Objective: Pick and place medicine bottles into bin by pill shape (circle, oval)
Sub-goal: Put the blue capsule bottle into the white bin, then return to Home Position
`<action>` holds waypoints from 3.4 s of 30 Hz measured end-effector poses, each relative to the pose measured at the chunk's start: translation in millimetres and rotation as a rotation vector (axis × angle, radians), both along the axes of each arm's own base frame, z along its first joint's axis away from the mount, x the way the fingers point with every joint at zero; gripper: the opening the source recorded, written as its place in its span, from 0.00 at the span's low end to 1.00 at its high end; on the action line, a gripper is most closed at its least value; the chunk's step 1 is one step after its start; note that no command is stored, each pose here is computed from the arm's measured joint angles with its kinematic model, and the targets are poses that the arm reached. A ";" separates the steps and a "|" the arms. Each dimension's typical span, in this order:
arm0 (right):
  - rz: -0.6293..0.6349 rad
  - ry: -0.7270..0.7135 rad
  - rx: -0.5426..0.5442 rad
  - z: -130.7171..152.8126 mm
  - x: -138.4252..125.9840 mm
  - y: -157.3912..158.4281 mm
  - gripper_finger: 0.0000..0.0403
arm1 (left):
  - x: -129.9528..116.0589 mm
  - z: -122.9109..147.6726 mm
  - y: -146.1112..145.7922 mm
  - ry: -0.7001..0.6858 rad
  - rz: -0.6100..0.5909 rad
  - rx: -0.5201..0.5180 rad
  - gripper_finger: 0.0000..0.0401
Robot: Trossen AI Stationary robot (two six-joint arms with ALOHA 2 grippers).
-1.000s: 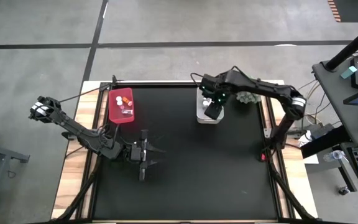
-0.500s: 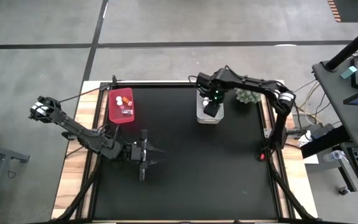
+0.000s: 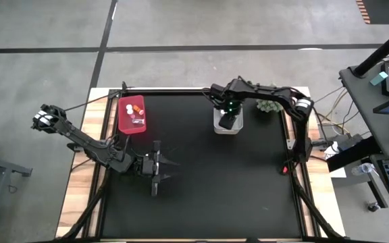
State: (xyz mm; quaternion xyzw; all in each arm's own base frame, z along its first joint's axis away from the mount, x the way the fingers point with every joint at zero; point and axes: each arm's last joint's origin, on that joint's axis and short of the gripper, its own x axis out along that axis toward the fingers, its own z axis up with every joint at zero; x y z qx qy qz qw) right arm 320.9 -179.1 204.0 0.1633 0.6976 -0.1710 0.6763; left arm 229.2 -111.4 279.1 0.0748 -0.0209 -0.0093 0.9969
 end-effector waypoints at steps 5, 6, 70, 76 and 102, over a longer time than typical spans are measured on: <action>0.010 -0.006 -0.003 -2.5 1.5 -0.8 0.28 | 0.0 -0.1 0.1 0.000 0.003 0.001 0.28; 0.010 -0.006 -0.003 -2.6 1.4 -0.8 0.28 | 0.0 -0.1 0.1 0.000 0.003 0.001 0.28; 0.690 -1.295 -0.321 23.6 -128.4 211.2 0.48 | -37.6 -2.8 21.4 0.208 0.027 0.003 0.28; 0.759 -1.428 -0.470 28.9 -147.9 204.7 0.48 | -69.5 -5.7 43.7 0.128 0.040 -0.013 0.28; 0.738 -1.779 -0.751 45.0 -242.3 183.5 0.48 | -144.7 -68.8 92.5 -0.174 0.163 -0.125 0.28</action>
